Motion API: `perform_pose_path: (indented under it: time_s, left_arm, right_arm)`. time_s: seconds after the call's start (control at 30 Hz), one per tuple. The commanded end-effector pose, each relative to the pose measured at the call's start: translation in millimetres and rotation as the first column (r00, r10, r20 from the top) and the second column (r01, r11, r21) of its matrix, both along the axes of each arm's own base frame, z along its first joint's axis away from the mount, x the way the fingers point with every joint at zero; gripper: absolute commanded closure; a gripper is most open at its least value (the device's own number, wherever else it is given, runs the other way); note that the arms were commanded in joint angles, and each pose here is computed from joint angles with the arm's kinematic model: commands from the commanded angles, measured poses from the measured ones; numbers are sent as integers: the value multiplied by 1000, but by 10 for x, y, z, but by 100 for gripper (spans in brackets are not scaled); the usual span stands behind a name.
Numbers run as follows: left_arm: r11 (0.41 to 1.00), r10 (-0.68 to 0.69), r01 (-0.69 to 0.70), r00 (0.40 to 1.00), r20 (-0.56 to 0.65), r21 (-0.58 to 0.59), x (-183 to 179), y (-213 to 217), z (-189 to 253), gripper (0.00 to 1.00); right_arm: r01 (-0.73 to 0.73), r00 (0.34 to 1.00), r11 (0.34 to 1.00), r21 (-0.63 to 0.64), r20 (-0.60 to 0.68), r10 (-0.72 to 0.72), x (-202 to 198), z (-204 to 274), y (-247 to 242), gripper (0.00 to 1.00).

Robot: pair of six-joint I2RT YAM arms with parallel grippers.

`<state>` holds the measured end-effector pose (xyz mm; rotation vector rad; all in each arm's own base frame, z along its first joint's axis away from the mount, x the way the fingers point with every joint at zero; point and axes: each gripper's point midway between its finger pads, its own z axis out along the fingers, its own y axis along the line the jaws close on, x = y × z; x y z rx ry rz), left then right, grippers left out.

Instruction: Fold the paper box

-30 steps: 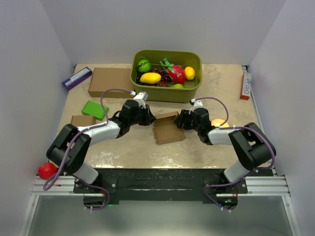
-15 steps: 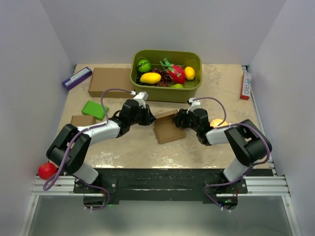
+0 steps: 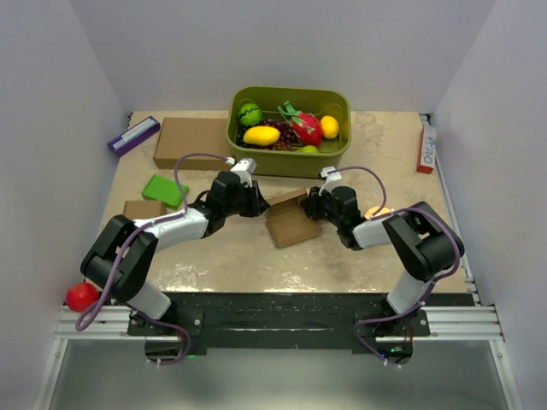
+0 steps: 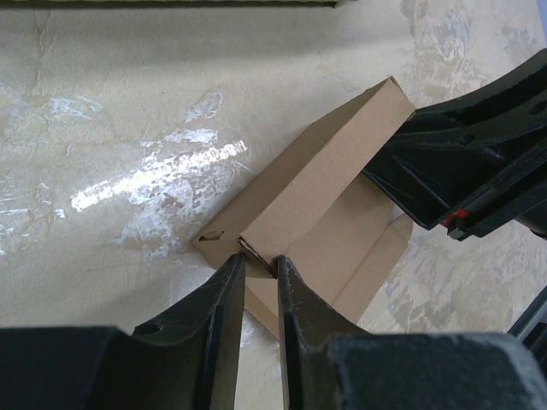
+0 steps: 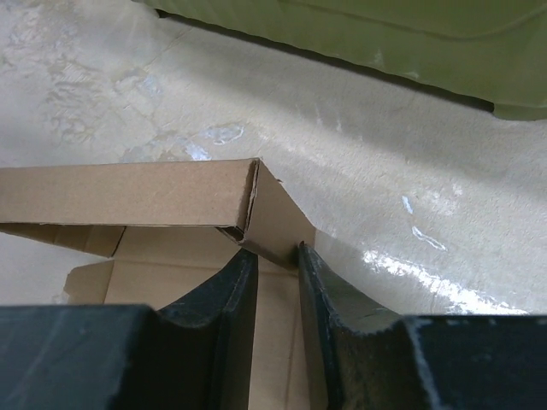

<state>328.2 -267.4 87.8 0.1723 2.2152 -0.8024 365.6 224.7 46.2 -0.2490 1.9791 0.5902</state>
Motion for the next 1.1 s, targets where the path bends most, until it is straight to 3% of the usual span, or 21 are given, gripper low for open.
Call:
perform_pose_path:
  time_s: [0.0,0.2,0.63,1.07]
  left_arm:
    - [999,-25,26,1000,-15,39,-6,11,-76,75]
    - [999,-29,29,999,-14,34,4,1,-66,75]
    - [999,-38,39,999,-17,16,2,-36,-46,76]
    - [999,-42,42,999,7,-9,20,-60,24,78]
  right_arm:
    - [-38,997,999,18,71,37,98,203,144,74]
    - [-2,998,1000,18,61,1,117,190,112,77]
    - [177,984,982,-60,30,-175,115,92,44,99]
    - [430,892,856,-289,-12,-452,68,-184,-300,100]
